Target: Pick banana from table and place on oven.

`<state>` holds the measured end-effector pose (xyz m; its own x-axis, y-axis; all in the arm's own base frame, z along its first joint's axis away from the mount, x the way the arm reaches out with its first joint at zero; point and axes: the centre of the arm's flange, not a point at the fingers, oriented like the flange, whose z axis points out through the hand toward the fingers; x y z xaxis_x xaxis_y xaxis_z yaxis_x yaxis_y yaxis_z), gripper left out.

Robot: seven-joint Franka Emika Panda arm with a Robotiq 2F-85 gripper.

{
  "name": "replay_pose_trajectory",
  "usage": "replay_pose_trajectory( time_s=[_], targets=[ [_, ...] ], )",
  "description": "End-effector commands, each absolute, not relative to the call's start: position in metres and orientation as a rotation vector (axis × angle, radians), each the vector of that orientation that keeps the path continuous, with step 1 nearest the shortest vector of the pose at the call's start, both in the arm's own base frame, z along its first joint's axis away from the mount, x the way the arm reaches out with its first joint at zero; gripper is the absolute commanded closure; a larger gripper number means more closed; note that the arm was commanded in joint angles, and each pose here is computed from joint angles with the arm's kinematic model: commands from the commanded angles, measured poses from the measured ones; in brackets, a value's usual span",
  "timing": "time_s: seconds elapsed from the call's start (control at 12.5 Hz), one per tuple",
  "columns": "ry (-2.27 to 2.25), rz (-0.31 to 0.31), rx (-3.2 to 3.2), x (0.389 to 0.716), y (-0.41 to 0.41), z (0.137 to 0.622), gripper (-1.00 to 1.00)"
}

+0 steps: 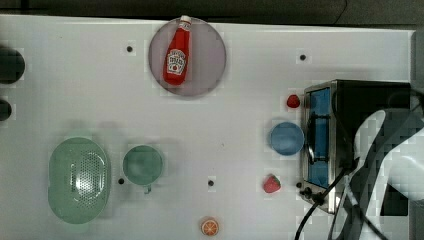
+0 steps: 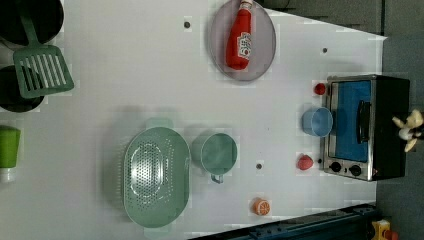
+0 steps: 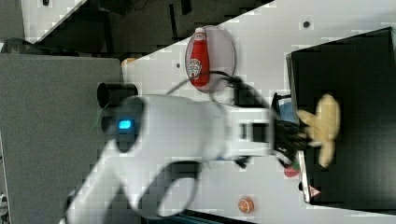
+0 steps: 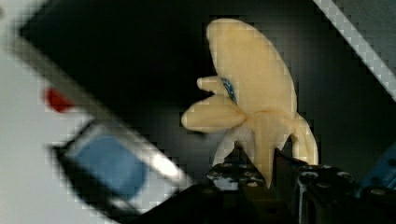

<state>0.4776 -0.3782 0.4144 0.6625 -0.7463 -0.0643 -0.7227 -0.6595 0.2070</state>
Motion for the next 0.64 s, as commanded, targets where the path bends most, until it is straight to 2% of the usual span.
replay_pose_trajectory(
  time_s=[0.08,0.16,0.32,0.64],
  targets=[
    [-0.925,-0.069,2.829,0.496,-0.377,0.445,0.58],
    [-0.944,-0.087,2.833,0.495,-0.379,0.436,0.49],
    [-0.965,-0.101,2.837,0.494,-0.382,0.428,0.07],
    [-0.963,-0.059,2.835,0.494,-0.382,0.437,-0.84]
  ],
)
